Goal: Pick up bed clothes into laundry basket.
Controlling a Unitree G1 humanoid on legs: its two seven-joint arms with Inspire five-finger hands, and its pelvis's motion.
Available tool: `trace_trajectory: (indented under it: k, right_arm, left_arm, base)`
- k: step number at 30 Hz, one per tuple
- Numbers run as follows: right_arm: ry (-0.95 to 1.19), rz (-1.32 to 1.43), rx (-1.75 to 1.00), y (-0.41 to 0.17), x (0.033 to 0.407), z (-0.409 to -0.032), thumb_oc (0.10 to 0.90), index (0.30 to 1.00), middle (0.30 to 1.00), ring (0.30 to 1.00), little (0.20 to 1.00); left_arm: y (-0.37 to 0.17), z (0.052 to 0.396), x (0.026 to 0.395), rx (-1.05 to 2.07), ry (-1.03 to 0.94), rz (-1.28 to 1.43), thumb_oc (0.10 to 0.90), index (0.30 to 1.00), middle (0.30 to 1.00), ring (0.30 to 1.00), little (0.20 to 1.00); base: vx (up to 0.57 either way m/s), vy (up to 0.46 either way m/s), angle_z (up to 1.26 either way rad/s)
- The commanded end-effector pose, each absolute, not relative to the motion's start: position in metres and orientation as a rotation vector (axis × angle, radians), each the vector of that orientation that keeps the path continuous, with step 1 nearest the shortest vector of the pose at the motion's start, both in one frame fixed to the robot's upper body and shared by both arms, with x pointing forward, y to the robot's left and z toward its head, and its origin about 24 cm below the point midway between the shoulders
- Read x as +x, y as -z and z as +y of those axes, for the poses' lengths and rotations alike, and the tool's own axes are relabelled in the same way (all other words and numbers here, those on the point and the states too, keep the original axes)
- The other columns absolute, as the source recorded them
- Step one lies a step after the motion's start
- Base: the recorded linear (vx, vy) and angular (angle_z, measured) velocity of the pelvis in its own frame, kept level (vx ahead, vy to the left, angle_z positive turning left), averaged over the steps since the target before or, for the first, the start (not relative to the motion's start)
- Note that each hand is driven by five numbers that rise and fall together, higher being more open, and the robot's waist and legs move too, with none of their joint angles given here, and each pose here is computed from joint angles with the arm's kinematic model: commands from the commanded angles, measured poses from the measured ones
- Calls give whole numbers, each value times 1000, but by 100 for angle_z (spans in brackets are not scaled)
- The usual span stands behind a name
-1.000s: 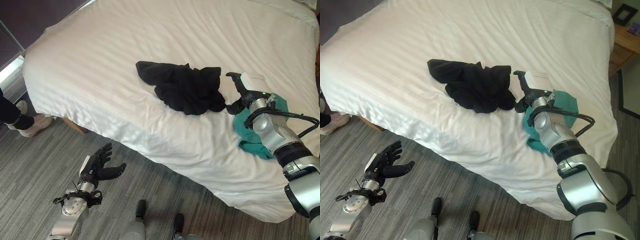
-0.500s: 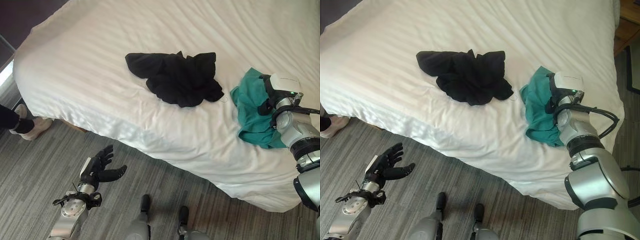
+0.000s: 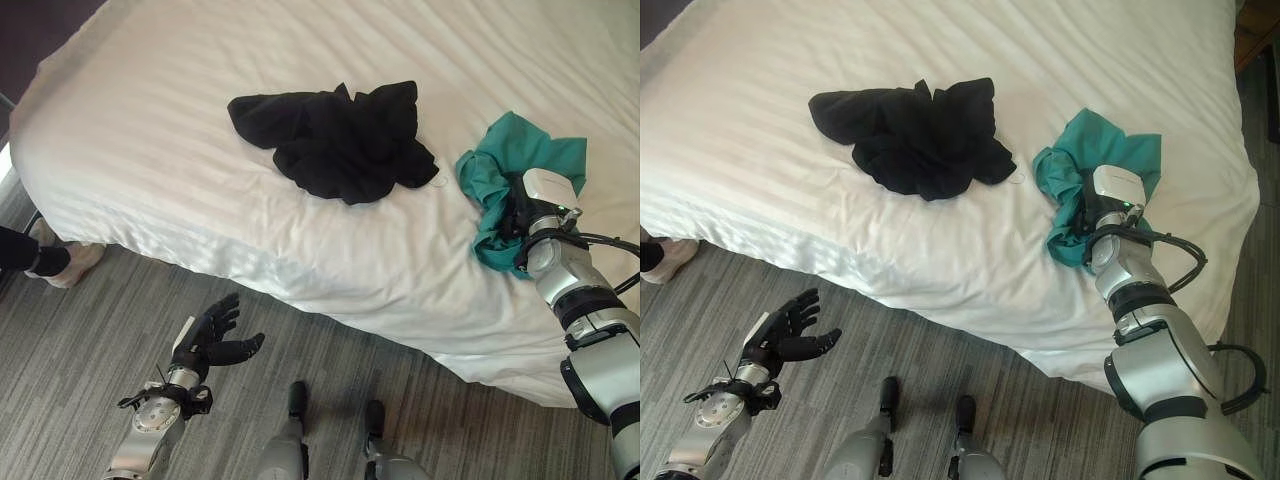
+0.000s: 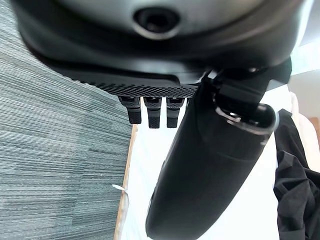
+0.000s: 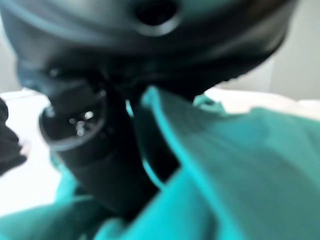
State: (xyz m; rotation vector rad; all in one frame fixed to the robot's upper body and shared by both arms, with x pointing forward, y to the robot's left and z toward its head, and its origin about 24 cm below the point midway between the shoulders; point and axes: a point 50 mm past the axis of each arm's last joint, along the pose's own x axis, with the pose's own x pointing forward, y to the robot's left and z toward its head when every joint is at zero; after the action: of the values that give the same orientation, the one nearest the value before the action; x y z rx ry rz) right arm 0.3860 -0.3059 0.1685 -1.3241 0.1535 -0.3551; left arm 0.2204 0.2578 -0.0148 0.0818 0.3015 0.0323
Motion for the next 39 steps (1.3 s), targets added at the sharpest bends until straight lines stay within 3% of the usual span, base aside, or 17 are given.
trace_trajectory:
  k: [1, 8, 17, 18, 20, 21, 26, 28, 33, 39]
  right_arm:
    - [264, 294, -1305, -130, 380, -304, 400, 300, 300, 300, 300]
    - [256, 399, -1311, -102, 356, -329, 400, 300, 300, 300, 300]
    - [216, 557, -1287, -64, 331, -343, 400, 300, 300, 300, 300]
    - [158, 563, -1213, -32, 328, -315, 400, 300, 300, 300, 300]
    - [138, 544, -1177, -22, 328, -301, 400, 300, 300, 300, 300]
    - [80, 491, -1133, -5, 326, -273, 400, 300, 300, 300, 300]
    - [-89, 518, -1053, 56, 278, -227, 400, 300, 300, 300, 300]
    - [-127, 535, -1064, 65, 266, -225, 400, 300, 300, 300, 300]
    - [-334, 722, -1072, 118, 189, -220, 400, 300, 300, 300, 300]
    - [-321, 936, -979, 143, 139, -232, 400, 300, 300, 300, 300]
  left_arm:
    - [-59, 277, 255, 190, -98, -34, 800, 900, 900, 900, 900]
    - [-189, 285, 242, 304, -41, -553, 800, 900, 900, 900, 900]
    - [-236, 311, 225, 430, -175, -699, 800, 900, 900, 900, 900]
    - [-281, 332, 226, 776, -497, -802, 800, 900, 900, 900, 900]
    - [-289, 336, 231, 913, -585, -801, 800, 900, 900, 900, 900]
    - [-290, 342, 245, 1194, -646, -673, 800, 900, 900, 900, 900]
    - [-284, 342, 276, 1656, -753, -525, 800, 900, 900, 900, 900]
    - [-279, 346, 288, 1704, -770, -462, 800, 900, 900, 900, 900]
    - [-273, 373, 332, 1995, -751, -85, 800, 900, 900, 900, 900]
    - [-283, 388, 334, 2057, -762, 37, 800, 900, 900, 900, 900]
  base:
    - [37, -39, 15]
    - [36, -32, 11]
    - [45, -9, 2]
    - [79, 4, 9]
    - [40, 2, 3]
    - [21, 20, -5]
    - [36, 8, -14]
    - [17, 17, -26]
    - [10, 11, -39]
    - [-1, 2, -20]
